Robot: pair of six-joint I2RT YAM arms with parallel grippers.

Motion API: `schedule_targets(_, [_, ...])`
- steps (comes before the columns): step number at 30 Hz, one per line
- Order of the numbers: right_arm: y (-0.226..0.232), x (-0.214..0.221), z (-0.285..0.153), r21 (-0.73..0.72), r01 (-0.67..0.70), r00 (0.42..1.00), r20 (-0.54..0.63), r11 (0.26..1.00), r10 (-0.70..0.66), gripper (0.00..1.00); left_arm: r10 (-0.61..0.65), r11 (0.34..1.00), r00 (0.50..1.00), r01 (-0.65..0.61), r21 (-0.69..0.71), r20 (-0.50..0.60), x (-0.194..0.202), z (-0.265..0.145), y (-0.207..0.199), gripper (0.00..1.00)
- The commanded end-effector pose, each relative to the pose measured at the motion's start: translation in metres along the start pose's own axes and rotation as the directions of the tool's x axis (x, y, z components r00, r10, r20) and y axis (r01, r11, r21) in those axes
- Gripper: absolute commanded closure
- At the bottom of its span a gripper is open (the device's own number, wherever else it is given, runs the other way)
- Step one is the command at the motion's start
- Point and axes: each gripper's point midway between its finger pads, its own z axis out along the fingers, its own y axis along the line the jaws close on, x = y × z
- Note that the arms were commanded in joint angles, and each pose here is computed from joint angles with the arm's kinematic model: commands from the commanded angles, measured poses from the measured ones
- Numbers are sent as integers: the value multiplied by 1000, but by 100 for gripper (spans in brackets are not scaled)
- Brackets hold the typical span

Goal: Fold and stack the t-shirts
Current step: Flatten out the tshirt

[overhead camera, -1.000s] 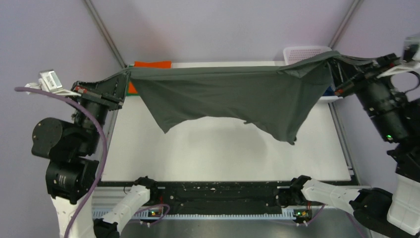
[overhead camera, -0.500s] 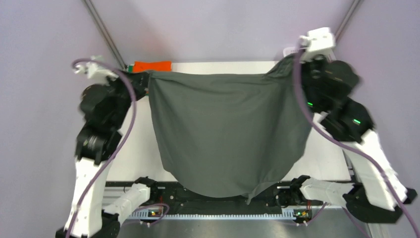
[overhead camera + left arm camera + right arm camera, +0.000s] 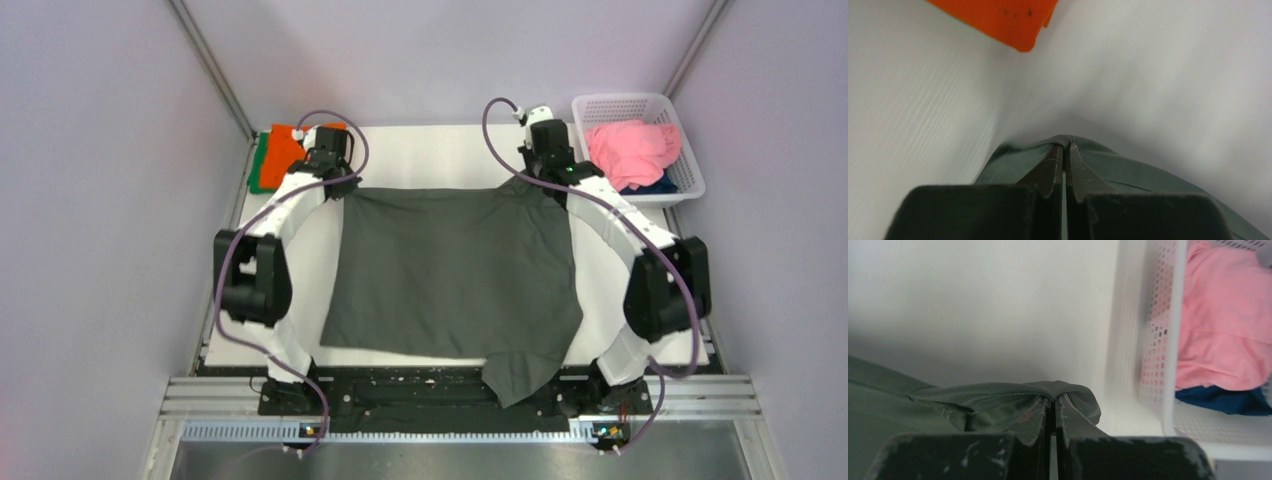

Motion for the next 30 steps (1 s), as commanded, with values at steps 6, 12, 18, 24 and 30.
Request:
schedule_targets(6, [2, -30, 110, -18, -31, 996, 85, 999, 32, 100, -5, 994, 1000, 5, 112, 1, -43, 86, -48, 100])
schedule_targets(12, [2, -37, 134, -23, -26, 995, 96, 999, 28, 100, -35, 990, 999, 31, 141, 24, -59, 105, -59, 99])
schedule_targets(18, [-6, -42, 156, 37, -68, 994, 84, 997, 65, 68, -44, 986, 998, 35, 165, 53, -76, 113, -73, 24])
schedule_targets(24, [-7, -38, 125, 38, -230, 973, -9, 972, 231, 2, -46, 974, 998, 35, 224, 43, -80, 76, -90, 1])
schedule_targets(30, [73, -2, 99, -347, -345, 938, -144, 872, 314, 1, 46, 972, 998, -52, 229, 32, -41, 24, -92, 1])
